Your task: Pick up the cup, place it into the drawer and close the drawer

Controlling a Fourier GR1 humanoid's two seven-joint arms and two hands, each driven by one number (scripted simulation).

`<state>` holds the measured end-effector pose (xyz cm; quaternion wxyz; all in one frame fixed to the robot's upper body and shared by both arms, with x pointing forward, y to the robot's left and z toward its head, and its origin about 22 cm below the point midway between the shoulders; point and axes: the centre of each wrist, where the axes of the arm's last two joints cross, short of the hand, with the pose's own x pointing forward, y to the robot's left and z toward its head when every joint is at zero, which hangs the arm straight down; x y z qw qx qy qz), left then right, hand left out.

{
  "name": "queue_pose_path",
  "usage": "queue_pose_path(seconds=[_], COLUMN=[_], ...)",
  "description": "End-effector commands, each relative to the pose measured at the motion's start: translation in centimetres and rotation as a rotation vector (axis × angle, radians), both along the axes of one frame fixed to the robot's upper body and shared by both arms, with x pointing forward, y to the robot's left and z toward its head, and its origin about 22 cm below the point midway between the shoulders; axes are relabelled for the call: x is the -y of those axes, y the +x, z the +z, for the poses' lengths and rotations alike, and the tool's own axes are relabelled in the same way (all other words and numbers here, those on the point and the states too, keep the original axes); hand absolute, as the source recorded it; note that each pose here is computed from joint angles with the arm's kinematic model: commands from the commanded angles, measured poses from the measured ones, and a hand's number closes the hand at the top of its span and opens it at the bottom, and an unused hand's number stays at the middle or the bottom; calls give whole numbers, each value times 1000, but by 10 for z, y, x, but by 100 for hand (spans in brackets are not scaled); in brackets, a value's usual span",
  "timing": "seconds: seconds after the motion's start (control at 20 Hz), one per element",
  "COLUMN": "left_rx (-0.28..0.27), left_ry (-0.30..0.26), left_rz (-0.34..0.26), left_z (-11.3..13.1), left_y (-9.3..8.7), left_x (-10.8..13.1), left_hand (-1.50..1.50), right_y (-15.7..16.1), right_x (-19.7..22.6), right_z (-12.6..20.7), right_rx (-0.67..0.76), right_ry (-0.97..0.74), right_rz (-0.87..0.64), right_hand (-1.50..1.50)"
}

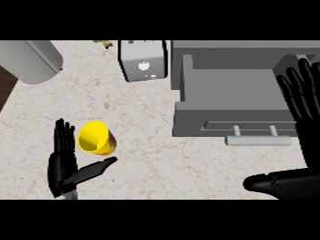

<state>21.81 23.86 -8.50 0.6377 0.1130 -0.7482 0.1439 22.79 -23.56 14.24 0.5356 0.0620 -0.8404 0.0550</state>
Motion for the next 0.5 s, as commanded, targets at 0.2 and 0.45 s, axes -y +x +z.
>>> queue_pose_path(seconds=[0.2, 0.45], left_rx=[3, -11], left_ry=[-4, 0], left_rz=[39, 19], left_z=[-23, -23], left_y=[13, 12], left_x=[-29, -21], left_hand=[-150, -150], right_y=[-4, -12], right_x=[-6, -4], right_z=[-1, 17], right_rx=[5, 0], right_ry=[-10, 4], right_rz=[28, 16], right_hand=[-150, -150])
